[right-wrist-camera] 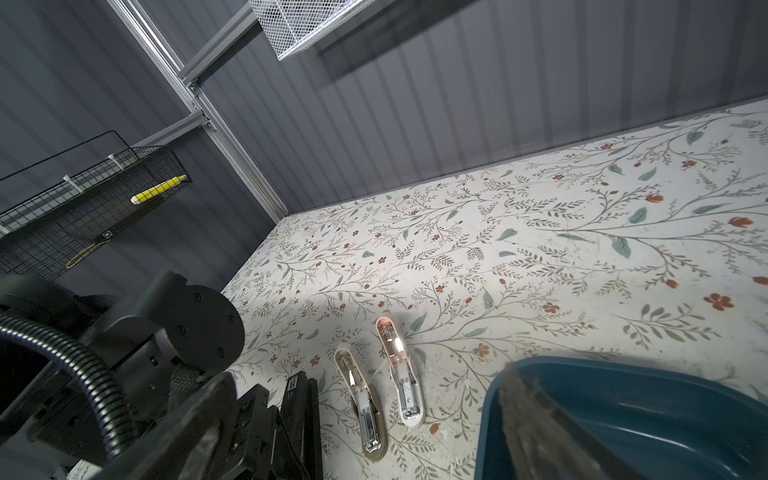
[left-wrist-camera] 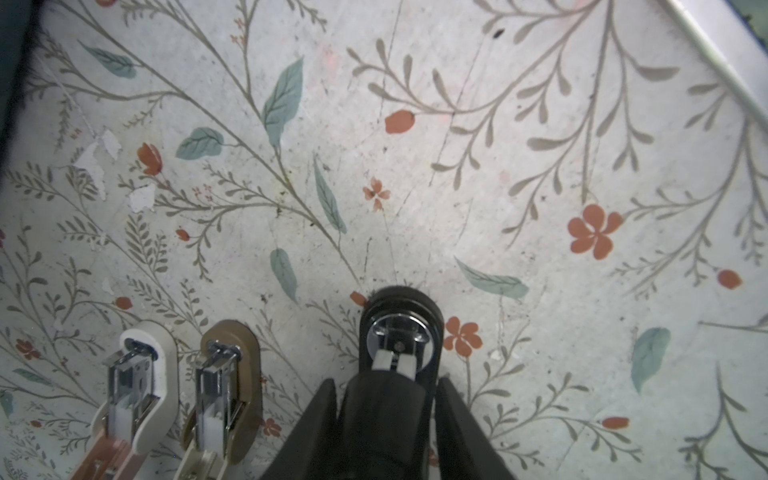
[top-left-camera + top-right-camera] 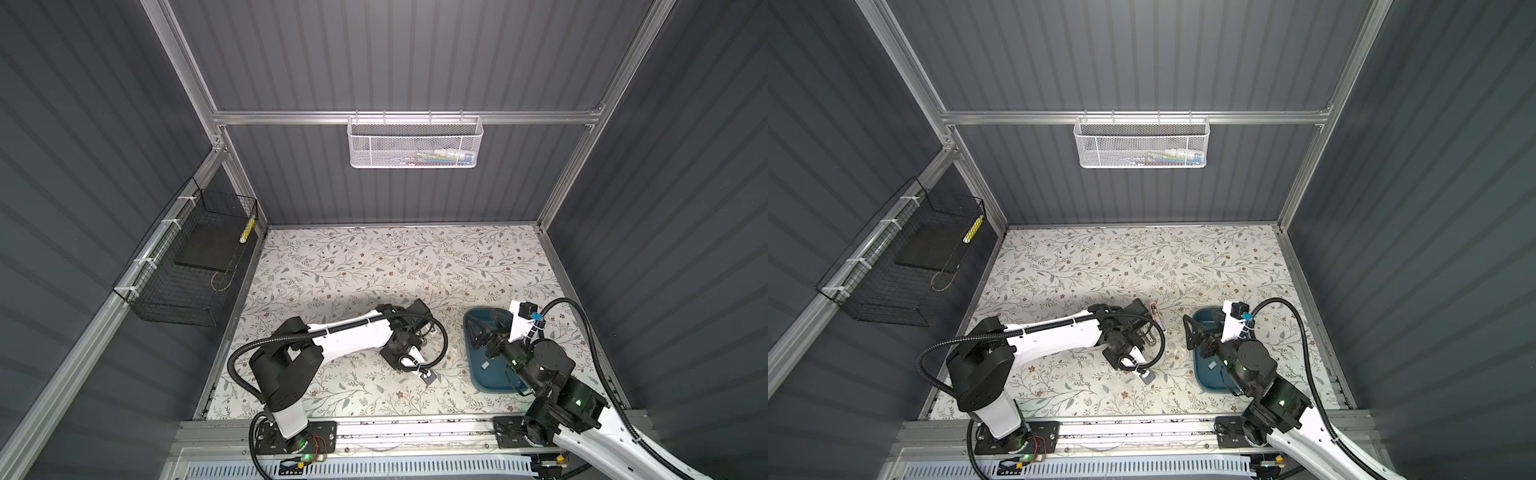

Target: Load the staples into the stapler

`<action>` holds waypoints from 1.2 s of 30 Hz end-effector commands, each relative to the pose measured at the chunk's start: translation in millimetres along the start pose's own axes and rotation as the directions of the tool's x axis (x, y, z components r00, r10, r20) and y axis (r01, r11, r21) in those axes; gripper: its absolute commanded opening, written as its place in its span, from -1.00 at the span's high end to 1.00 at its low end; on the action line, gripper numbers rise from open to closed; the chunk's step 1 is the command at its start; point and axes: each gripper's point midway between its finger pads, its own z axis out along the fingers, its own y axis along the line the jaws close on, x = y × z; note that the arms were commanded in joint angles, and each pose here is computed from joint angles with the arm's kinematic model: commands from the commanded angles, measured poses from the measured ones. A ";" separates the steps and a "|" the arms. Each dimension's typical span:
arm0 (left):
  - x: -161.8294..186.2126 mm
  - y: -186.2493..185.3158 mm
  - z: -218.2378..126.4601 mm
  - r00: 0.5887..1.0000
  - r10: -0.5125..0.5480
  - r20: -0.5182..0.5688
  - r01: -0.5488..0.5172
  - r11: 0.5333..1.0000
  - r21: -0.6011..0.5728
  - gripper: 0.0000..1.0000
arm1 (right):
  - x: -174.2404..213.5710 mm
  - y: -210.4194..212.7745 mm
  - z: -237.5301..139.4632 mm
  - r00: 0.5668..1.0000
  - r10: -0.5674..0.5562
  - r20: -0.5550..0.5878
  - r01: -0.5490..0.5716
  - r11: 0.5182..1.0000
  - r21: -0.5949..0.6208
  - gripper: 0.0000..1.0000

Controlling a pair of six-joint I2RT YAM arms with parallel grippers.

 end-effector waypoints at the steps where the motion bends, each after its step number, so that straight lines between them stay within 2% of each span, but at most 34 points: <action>1: 2.9 -5.0 4.6 1.000 -0.009 -0.020 0.010 0.999 0.033 0.25 | 4.0 -1.5 0.0 1.000 -0.010 -0.004 0.010 1.000 -0.003 -0.98; 5: 2.0 -2.6 0.1 1.000 -0.013 -0.017 0.013 1.000 0.024 0.42 | 4.6 -1.2 0.6 1.000 -0.010 -0.006 0.010 1.000 -0.005 -0.98; 8: -0.3 1.8 -7.2 1.000 -0.021 -0.009 0.021 1.000 0.003 0.75 | 6.7 -1.5 2.2 1.000 -0.012 -0.006 0.012 1.000 -0.007 -0.98; 11: 1.1 9.0 -19.8 0.999 -0.037 -0.014 0.037 0.998 -0.043 0.93 | 11.2 5.6 4.3 1.000 -0.022 -0.008 0.022 0.998 -0.056 -0.98; 14: 1.0 22.3 -41.6 0.997 -0.070 0.024 0.073 0.988 -0.139 0.95 | 16.6 15.3 8.7 1.000 -0.020 -0.017 0.018 0.993 -0.113 -0.87; 17: 4.7 40.6 -74.1 0.988 -0.131 0.087 0.149 0.955 -0.255 1.00 | 22.9 25.8 17.1 0.998 -0.028 -0.064 0.019 0.989 -0.150 -0.62; 20: 11.2 60.5 -106.2 0.971 -0.187 0.147 0.231 0.892 -0.388 1.00 | 31.8 35.0 29.4 0.990 -0.041 -0.137 0.017 0.986 -0.166 -0.37; 23: 17.4 74.5 -125.0 0.954 -0.232 0.190 0.296 0.830 -0.474 1.00 | 41.7 48.8 40.0 0.979 -0.049 -0.197 0.005 0.976 -0.217 -0.19; 28: 21.6 88.9 -144.4 0.930 -0.284 0.234 0.368 0.751 -0.549 1.00 | 53.9 73.4 47.8 0.961 -0.055 -0.271 -0.038 0.945 -0.324 -0.12; 32: 17.0 88.3 -147.4 0.923 -0.280 0.265 0.382 0.750 -0.540 1.00 | 56.4 81.5 49.3 0.956 -0.048 -0.289 -0.061 0.932 -0.356 -0.10; 36: 6.2 87.9 -151.7 0.913 -0.259 0.316 0.395 0.757 -0.521 1.00 | 58.0 78.6 53.1 0.957 -0.040 -0.288 -0.063 0.939 -0.339 -0.08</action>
